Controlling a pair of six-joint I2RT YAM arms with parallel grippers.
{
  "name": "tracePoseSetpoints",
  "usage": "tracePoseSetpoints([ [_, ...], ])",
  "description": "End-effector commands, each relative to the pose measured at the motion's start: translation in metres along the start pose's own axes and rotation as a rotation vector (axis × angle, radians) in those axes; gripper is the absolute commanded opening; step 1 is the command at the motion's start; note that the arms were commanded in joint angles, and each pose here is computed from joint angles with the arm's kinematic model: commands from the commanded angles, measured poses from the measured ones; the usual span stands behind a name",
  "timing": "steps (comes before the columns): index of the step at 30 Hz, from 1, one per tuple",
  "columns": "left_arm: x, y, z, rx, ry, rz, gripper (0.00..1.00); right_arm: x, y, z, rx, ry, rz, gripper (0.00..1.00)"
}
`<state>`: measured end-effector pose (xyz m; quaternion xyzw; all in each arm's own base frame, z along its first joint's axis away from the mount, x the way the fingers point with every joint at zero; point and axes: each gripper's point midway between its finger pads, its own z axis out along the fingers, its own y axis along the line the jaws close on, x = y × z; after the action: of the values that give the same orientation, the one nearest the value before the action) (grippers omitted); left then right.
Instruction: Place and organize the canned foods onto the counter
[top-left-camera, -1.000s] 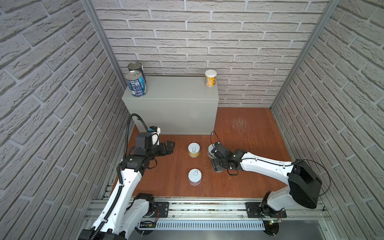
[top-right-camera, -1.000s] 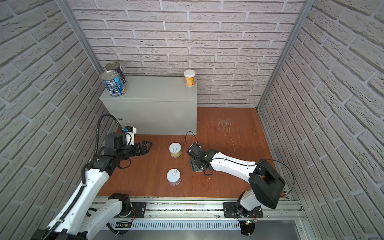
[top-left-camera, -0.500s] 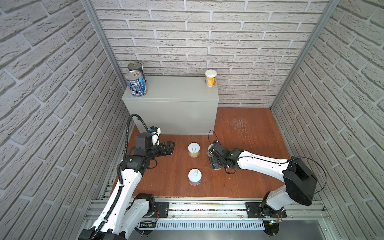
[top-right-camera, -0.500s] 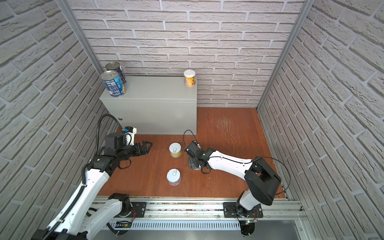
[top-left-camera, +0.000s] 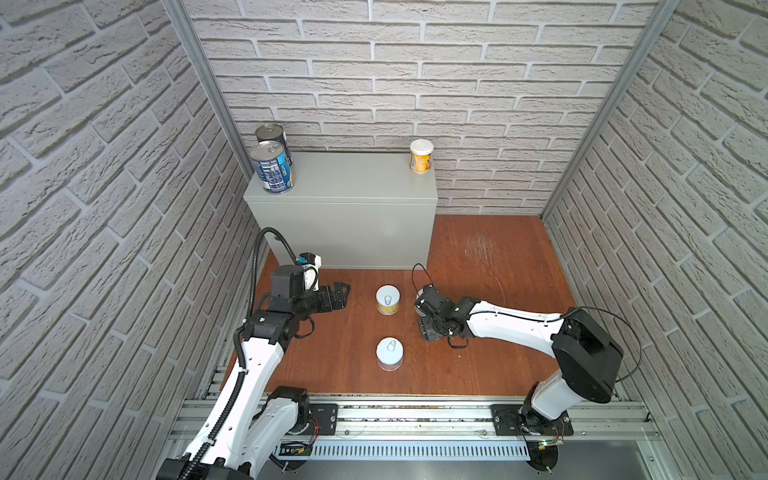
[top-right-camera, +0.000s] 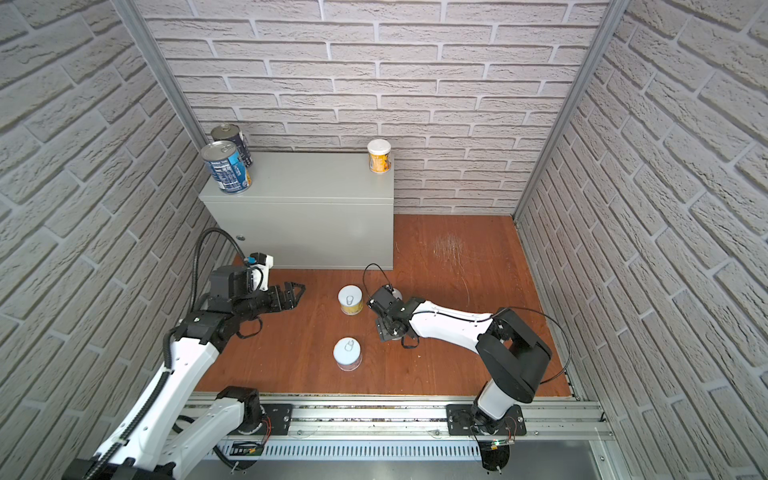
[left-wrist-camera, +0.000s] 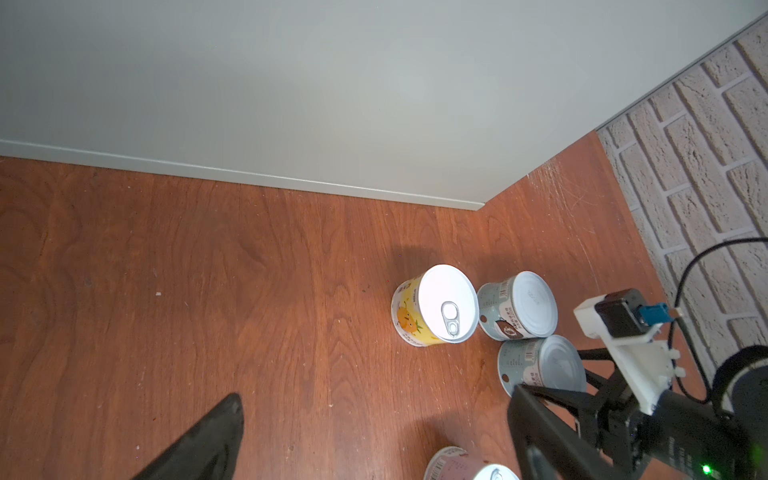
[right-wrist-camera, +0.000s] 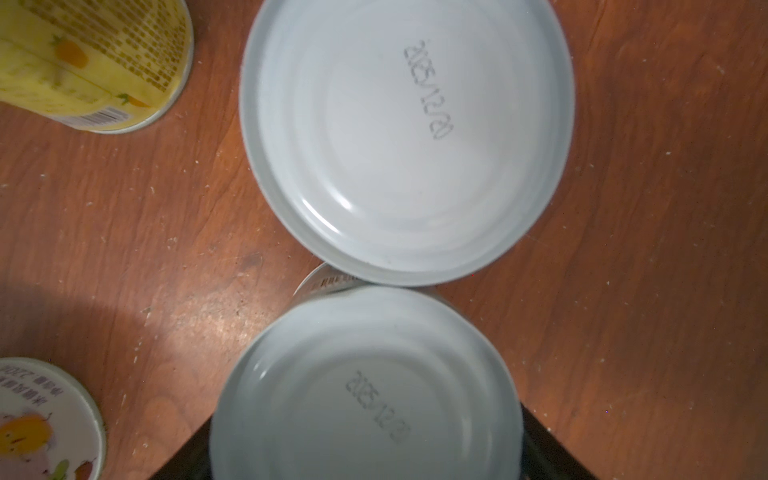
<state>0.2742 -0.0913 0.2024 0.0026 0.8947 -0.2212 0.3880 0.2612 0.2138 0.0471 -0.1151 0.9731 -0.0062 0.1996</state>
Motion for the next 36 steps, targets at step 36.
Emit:
tracePoseSetpoints([
  [36, -0.001, -0.066, -0.014, 0.283, -0.068, 0.165, 0.98, -0.062, 0.038, -0.099, -0.288, -0.189, 0.000, 0.52],
])
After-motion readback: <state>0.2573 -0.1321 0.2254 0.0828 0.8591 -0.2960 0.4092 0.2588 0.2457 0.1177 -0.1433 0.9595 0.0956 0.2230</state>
